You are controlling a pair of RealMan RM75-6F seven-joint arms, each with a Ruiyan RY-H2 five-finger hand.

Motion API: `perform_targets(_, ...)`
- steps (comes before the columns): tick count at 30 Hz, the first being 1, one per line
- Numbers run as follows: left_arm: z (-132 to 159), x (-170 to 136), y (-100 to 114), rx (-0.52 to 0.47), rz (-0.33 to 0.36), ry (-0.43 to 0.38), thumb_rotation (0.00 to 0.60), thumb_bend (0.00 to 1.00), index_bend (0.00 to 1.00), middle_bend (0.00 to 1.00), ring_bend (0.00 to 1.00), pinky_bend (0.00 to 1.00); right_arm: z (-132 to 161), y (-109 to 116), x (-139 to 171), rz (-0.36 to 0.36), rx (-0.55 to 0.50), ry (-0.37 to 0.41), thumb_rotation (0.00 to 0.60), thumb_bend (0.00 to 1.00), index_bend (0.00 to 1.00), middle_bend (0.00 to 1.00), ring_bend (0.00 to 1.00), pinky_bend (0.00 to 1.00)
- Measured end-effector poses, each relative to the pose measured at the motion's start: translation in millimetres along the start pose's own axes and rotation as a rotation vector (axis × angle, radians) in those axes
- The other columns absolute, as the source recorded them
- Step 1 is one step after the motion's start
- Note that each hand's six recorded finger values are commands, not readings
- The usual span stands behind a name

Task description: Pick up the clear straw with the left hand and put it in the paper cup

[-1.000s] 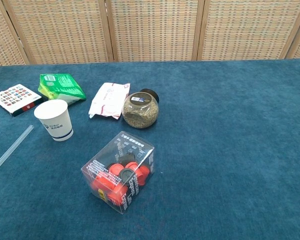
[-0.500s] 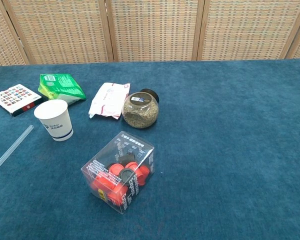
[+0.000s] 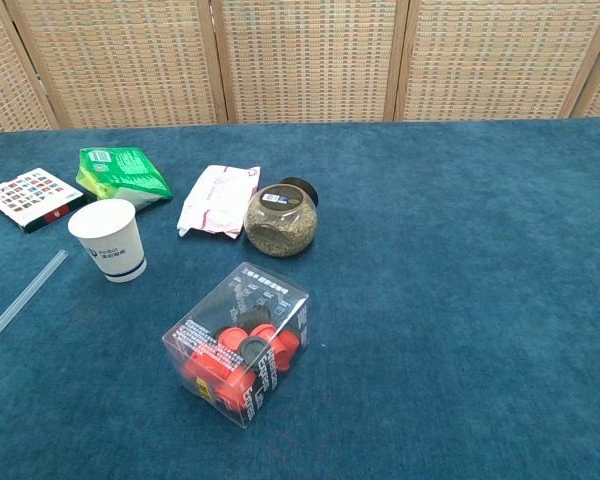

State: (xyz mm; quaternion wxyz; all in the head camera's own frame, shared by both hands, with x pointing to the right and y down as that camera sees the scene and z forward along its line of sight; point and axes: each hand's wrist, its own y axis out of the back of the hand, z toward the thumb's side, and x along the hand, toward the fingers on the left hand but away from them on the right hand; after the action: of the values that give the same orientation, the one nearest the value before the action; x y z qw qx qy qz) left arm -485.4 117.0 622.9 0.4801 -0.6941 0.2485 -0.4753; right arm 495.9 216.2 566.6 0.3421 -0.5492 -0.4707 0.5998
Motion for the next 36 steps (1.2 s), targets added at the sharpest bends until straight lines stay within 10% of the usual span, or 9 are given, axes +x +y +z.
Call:
perform_targets(16, 35, 83, -38, 0.492, -0.199, -0.376, 0.6, 0.41, 0.42, 0.0, 0.0, 0.0, -1, -9, -9, 0.006, 0.074, -0.059, 0.6, 0.0, 0.0, 0.0, 0.0, 0.0)
perform_targets(36, 59, 109, -67, 0.514, -0.254, -0.389, 0.6, 0.41, 0.43, 0.0, 0.0, 0.0, -3, -10, -7, 0.011, 0.078, -0.061, 0.6, 0.0, 0.0, 0.0, 0.0, 0.0)
